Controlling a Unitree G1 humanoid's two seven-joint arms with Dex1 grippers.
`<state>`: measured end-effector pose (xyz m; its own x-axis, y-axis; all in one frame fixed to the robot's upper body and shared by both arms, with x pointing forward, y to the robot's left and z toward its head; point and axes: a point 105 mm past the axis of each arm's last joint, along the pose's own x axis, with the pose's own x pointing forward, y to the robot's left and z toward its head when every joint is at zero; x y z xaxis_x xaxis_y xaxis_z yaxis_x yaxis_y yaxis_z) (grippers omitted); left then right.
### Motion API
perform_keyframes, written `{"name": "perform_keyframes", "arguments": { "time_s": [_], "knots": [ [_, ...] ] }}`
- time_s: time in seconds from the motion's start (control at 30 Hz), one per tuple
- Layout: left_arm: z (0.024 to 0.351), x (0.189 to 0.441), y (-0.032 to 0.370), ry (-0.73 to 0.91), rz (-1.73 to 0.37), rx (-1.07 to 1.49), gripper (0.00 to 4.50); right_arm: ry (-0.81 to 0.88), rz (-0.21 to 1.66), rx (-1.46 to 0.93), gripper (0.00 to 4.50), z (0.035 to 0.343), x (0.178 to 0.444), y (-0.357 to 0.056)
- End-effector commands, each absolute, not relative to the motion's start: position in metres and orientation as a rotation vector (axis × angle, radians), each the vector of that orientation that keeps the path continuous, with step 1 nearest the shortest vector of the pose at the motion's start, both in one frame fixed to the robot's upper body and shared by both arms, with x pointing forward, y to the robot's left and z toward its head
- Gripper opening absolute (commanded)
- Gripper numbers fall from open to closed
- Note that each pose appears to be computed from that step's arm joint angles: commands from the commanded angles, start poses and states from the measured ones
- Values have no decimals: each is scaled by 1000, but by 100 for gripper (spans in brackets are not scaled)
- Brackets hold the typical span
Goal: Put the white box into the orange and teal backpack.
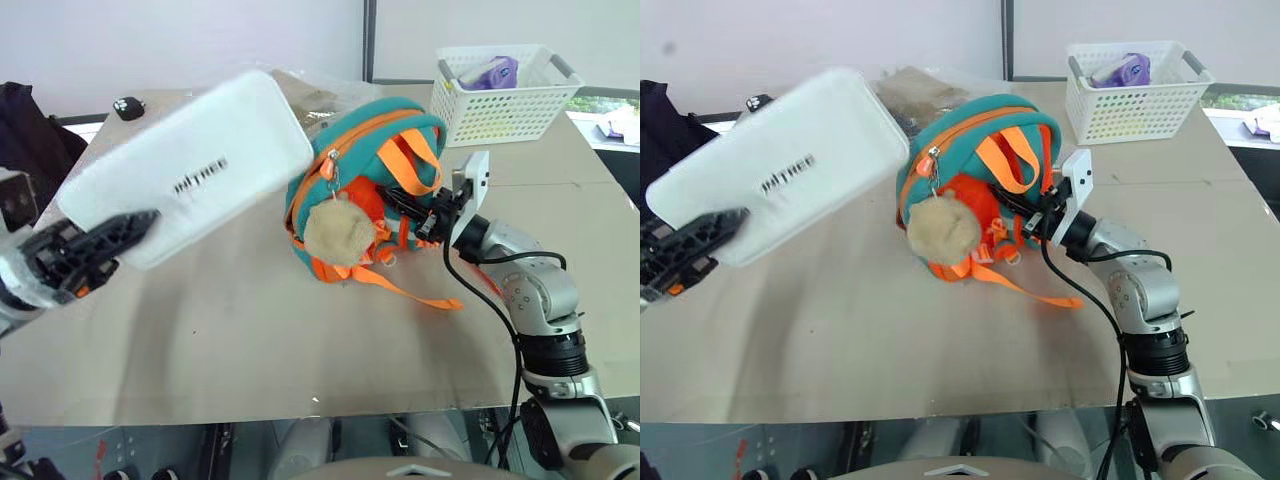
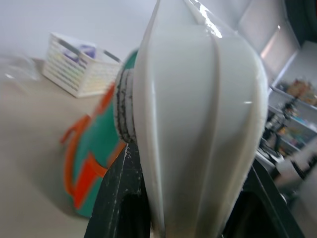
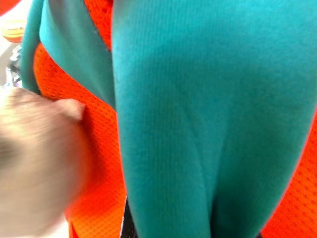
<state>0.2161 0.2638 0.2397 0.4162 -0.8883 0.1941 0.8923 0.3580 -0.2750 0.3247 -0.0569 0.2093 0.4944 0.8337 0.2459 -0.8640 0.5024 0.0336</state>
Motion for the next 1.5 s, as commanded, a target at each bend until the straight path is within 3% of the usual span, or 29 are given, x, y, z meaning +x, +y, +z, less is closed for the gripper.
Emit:
{"name": "perform_keyframes", "arguments": {
  "time_s": [0.03,0.23,0.37,0.5,0.83,1.03,1.3,1.5],
  "knots": [
    [234,225,265,-39,-1095,-235,96,-292,1020,169,2,230,325,-58],
    [224,248,261,-93,-1023,-127,96,-300,1026,200,2,234,325,-55],
    [225,250,264,-96,-1004,-89,96,-298,1032,197,2,233,324,-53],
    [246,249,272,-196,-984,-125,96,-294,1026,204,2,231,324,-54],
    [233,247,277,-154,-947,-102,96,-286,1040,212,2,229,324,-50],
    [239,259,282,-201,-875,-38,96,-279,1048,216,2,227,322,-47],
    [209,266,253,-23,-986,306,96,-278,1058,224,2,227,320,-43],
    [220,298,241,24,-950,396,96,-282,1062,232,2,228,319,-40]
  ]
}}
